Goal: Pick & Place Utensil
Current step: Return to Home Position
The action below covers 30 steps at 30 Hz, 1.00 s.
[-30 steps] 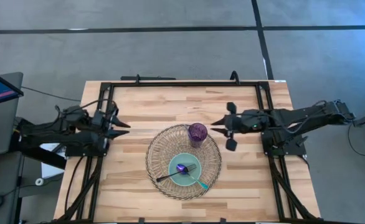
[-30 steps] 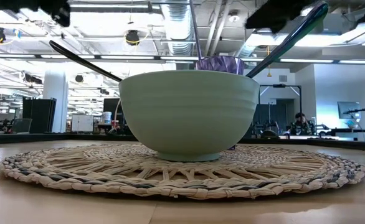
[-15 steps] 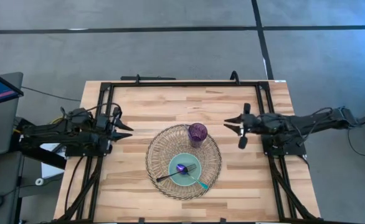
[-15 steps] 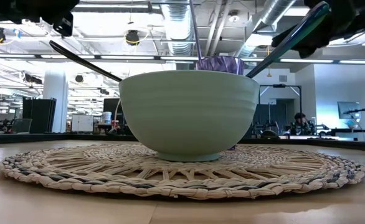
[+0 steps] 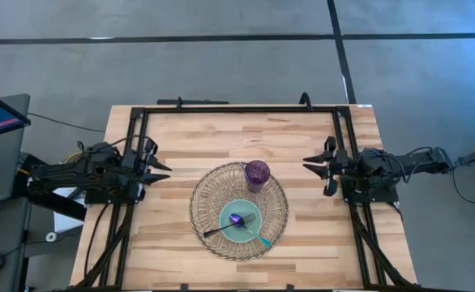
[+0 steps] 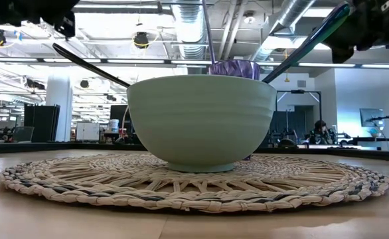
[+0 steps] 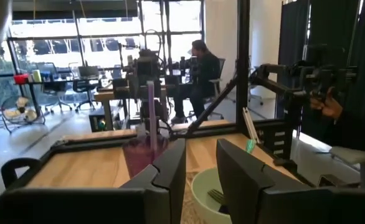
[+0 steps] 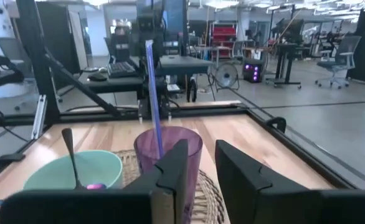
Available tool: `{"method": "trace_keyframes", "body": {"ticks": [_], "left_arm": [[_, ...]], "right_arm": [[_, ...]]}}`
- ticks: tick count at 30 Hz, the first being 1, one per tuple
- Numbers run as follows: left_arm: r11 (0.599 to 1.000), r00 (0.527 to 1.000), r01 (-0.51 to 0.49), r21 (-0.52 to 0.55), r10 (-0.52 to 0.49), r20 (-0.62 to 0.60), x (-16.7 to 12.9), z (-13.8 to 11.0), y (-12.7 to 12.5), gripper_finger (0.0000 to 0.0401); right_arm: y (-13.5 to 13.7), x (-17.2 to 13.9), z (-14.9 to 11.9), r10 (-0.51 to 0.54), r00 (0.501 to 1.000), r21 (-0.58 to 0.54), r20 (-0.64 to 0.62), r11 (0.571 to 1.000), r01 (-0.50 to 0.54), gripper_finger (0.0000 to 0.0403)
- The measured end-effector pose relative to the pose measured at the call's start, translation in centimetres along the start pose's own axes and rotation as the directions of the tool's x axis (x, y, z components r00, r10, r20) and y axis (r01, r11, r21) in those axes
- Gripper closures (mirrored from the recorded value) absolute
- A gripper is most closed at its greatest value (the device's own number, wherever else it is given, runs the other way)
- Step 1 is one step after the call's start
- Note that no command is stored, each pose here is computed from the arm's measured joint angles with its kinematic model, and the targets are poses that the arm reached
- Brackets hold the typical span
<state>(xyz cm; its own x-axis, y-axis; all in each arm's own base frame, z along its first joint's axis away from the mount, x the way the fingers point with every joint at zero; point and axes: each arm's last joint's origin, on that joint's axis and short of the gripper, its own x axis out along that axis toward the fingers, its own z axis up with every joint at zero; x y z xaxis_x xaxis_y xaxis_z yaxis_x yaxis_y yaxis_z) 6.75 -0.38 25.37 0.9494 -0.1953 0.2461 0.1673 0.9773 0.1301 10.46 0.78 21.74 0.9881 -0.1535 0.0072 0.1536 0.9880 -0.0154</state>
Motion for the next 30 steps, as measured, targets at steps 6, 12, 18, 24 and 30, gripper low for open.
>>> {"method": "trace_keyframes", "body": {"ticks": [6,12,18,24,30], "left_arm": [[1.0,1.0,0.001,-0.01,-0.001,-0.023,0.5,-2.4,-0.1,0.031],[1.0,1.0,-0.007,-0.004,0.008,0.024,0.7,-3.8,-0.1,0.031],[1.0,0.999,-0.016,-0.02,0.017,0.046,0.9,-6.4,-0.2,0.031],[0.993,0.993,-0.106,-0.054,0.109,0.048,0.8,-6.4,0.1,0.031],[0.989,0.99,-0.136,-0.056,0.137,0.017,1.0,-6.7,0.2,0.031]], "right_arm": [[-0.2,-0.6,-0.8,-0.001,0.999,0.002,0.033,1.0,0.001,0.0328],[-0.3,-1.1,-0.9,0.004,0.999,-0.011,0.035,1.0,-0.003,0.0328],[-0.3,-1.4,-1.0,0.019,0.999,-0.027,0.034,0.999,-0.018,0.0328],[-0.4,-1.8,-1.4,0.015,1.0,-0.043,0.004,0.999,-0.015,0.0328],[-0.5,-2.0,-1.7,0.014,1.0,-0.044,-0.018,0.999,-0.015,0.0328]]}}
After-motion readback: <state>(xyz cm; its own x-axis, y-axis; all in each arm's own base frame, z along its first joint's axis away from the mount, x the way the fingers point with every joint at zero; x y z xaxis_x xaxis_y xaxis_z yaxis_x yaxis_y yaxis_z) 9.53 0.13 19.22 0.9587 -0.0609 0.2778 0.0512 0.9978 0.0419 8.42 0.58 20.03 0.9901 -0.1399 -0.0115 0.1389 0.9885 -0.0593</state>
